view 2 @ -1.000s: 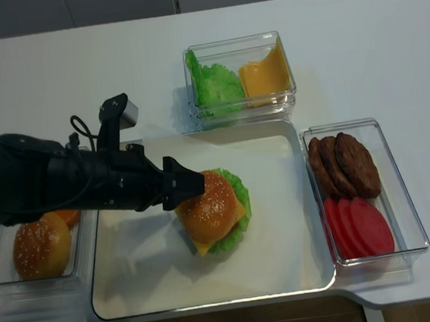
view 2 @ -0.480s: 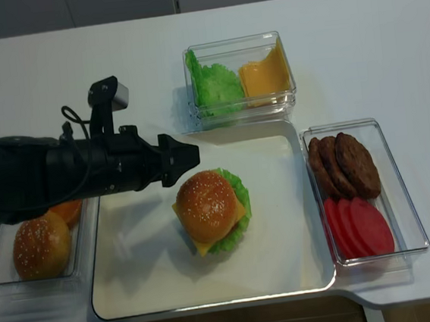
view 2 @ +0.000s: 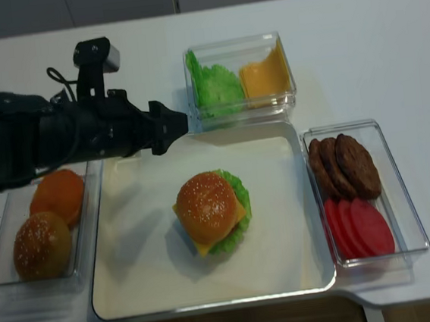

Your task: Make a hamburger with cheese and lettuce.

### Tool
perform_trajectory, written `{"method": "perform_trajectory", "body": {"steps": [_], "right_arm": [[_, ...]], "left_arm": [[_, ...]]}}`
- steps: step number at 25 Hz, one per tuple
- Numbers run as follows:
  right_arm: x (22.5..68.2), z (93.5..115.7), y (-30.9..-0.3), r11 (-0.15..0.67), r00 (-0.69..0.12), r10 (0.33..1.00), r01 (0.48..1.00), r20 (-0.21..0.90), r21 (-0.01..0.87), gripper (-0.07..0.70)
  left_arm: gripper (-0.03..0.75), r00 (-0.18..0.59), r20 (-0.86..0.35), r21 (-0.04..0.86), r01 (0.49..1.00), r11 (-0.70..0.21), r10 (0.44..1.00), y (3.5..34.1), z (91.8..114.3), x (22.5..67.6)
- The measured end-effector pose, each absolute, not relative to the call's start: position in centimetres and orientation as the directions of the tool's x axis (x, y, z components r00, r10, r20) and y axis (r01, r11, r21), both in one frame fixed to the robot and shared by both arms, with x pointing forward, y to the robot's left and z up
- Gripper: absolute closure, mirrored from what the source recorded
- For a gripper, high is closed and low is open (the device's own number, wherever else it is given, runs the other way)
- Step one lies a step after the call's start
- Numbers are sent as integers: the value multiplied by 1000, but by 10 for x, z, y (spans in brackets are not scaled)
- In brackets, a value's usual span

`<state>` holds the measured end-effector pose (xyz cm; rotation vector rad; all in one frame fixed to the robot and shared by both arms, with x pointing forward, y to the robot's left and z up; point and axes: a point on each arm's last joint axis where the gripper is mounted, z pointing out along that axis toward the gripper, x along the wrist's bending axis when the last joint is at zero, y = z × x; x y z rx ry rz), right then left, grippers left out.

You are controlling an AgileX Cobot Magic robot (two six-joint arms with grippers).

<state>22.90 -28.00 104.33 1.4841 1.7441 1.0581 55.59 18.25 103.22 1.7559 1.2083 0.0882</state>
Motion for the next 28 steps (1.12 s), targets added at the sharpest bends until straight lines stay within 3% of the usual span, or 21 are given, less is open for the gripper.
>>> {"method": "perform_trajectory", "body": {"steps": [6,14,23,28], "right_arm": [[229,1043,-280,53,-187,981,495,47,867,416],[229,1043,-280,53,-187,981,495,47,867,416],[229,1043,-280,53,-187,981,495,47,867,416],[229,1043,-280,53,-187,981,495,47,867,416]], "left_arm": [[116,439,-338,644,753,-135,833,194,1031,555],[142,383,-151,594,772,-225,911,215,1045,540],[212,228,-110,474,867,-150,967,247,1057,519],[225,191,-122,419,900,-124,974,256,1067,503]]}}
